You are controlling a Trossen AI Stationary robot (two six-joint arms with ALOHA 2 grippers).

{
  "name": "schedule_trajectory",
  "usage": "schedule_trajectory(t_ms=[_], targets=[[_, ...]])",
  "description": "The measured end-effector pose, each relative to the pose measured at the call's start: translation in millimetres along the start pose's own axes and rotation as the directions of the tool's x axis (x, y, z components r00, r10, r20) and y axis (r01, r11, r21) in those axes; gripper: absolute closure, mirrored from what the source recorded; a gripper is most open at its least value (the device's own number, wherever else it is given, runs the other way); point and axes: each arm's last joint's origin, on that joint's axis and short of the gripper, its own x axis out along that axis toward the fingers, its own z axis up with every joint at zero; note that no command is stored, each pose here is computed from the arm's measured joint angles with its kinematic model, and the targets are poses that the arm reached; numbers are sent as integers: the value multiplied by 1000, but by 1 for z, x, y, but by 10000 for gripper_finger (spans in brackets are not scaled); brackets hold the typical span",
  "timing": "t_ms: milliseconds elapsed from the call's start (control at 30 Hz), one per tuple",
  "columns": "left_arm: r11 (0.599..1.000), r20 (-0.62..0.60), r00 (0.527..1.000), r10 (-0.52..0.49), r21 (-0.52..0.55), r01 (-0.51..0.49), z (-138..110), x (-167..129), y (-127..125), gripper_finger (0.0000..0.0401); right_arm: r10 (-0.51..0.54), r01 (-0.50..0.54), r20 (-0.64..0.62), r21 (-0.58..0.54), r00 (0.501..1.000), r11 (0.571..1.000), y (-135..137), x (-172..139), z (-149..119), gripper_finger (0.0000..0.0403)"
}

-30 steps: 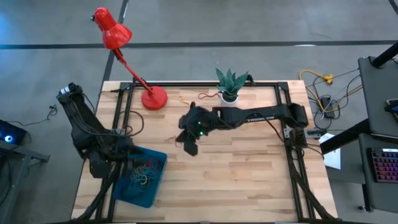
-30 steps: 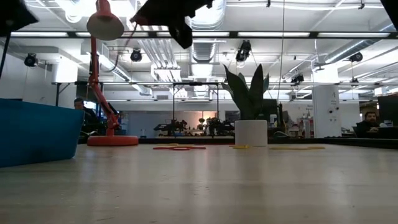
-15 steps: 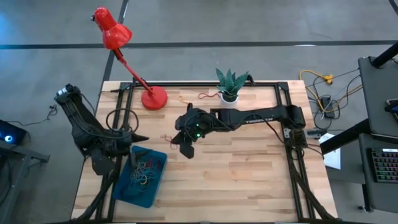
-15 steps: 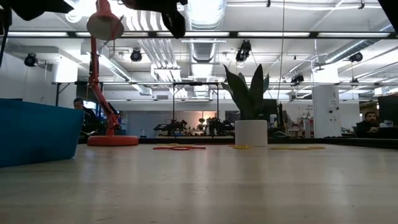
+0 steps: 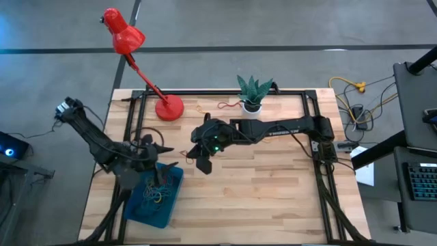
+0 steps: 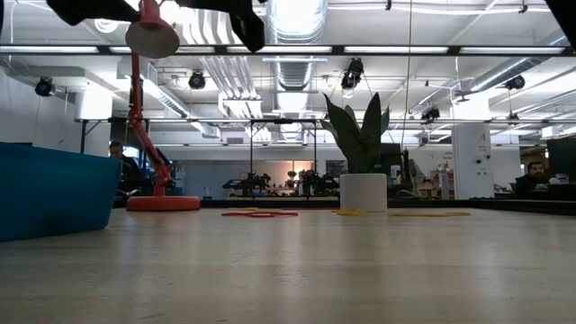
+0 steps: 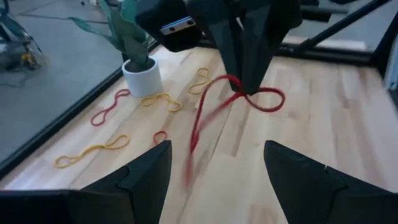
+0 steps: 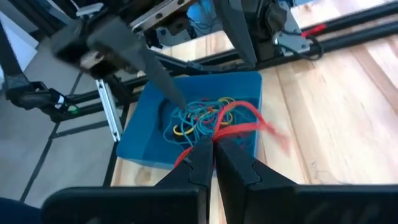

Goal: Pick and place rubber bands into bin
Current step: Put the red rubber band into the blue bin

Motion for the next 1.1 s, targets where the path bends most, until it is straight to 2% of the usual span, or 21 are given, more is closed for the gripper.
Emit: schedule_trajectory(t_ms=[133, 267, 433, 533, 667, 967, 1100], targets=[[998, -16, 1000, 24, 55, -23, -1, 21, -4, 162, 7, -7, -12, 14, 1000, 1000, -1, 1, -2, 394], [996, -34, 996, 82, 46, -80, 1, 38, 0, 162, 11, -11, -16, 21, 1000, 1000, -1, 1, -3, 394], [997, -54, 998, 22, 80, -17, 8, 53, -1, 173, 13, -13, -17, 22, 1000, 1000, -1, 1, -3, 394], [995, -45, 999, -21, 100, 26, 12, 60, -3, 198, 13, -12, -18, 23, 1000, 1000, -1, 1, -3, 394], [994, -54, 999, 0, 113, 6, 12, 67, -1, 246, 9, -9, -28, 25, 1000, 1000, -1, 1, -4, 394], [984, -60, 998, 7, 178, 4, 11, 66, 2, 387, -2, 5, -58, 53, 998, 999, -2, 1, -7, 394], [981, -85, 996, -1, 194, 18, 9, 66, 3, 396, -3, 9, -57, 106, 998, 994, -2, 1, -6, 392]])
